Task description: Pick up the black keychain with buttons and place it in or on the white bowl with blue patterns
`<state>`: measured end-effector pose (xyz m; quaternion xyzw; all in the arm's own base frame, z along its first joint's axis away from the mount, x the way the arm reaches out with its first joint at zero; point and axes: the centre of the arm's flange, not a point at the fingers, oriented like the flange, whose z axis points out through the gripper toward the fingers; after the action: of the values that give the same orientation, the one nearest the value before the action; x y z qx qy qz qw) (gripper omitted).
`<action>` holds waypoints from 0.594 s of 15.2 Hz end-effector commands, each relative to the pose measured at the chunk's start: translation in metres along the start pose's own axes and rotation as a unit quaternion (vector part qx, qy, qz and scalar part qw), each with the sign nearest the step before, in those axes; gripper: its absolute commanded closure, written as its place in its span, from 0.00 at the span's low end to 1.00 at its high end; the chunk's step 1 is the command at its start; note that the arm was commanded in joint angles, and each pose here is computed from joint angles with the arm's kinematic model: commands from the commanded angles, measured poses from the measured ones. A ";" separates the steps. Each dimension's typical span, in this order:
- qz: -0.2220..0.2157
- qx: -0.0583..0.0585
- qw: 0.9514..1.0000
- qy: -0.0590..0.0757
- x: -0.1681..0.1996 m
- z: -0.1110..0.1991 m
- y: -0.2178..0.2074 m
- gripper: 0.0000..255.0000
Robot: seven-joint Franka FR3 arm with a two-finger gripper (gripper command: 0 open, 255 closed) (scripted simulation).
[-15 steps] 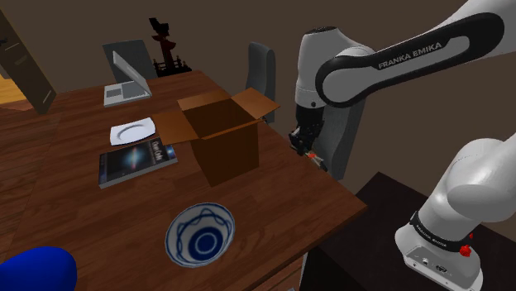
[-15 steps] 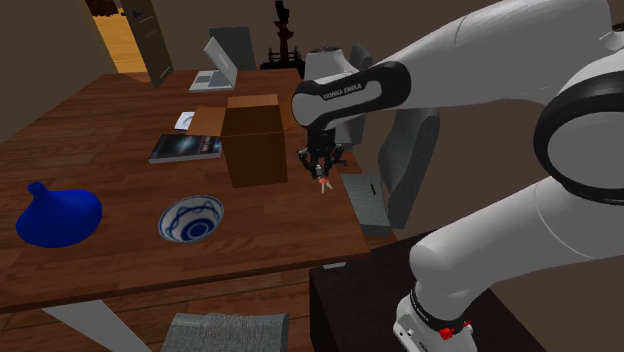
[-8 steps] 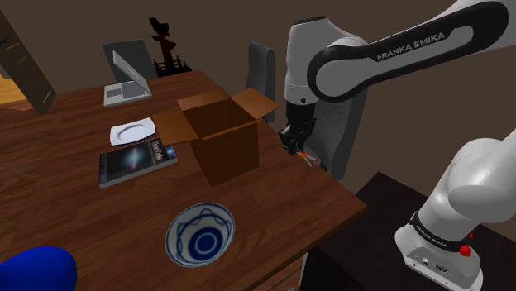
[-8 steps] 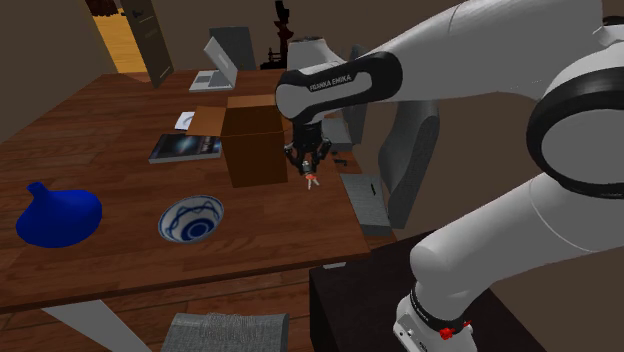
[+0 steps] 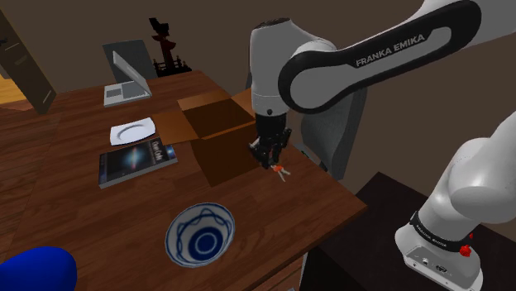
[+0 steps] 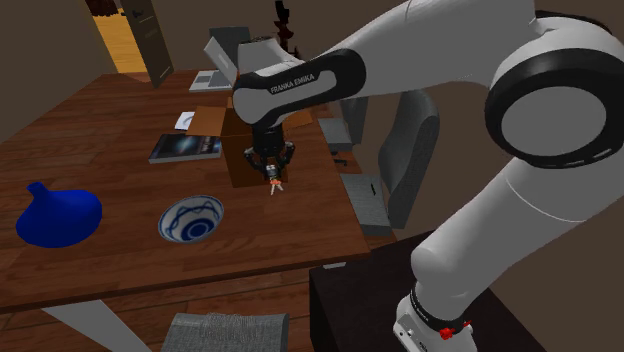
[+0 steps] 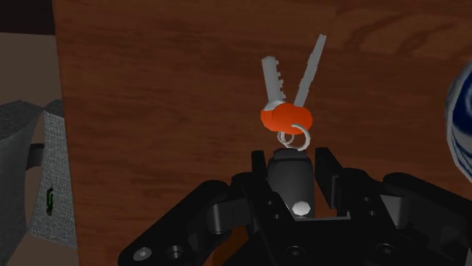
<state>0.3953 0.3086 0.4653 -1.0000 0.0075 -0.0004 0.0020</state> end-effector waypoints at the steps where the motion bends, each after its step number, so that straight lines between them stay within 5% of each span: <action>1: 0.001 0.000 1.000 0.000 0.001 -0.001 -0.028 1.00; 9: 0.001 0.000 1.000 0.000 0.007 -0.004 -0.133 1.00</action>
<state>0.4023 0.4280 0.4679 -1.0000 0.0071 0.0001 0.0022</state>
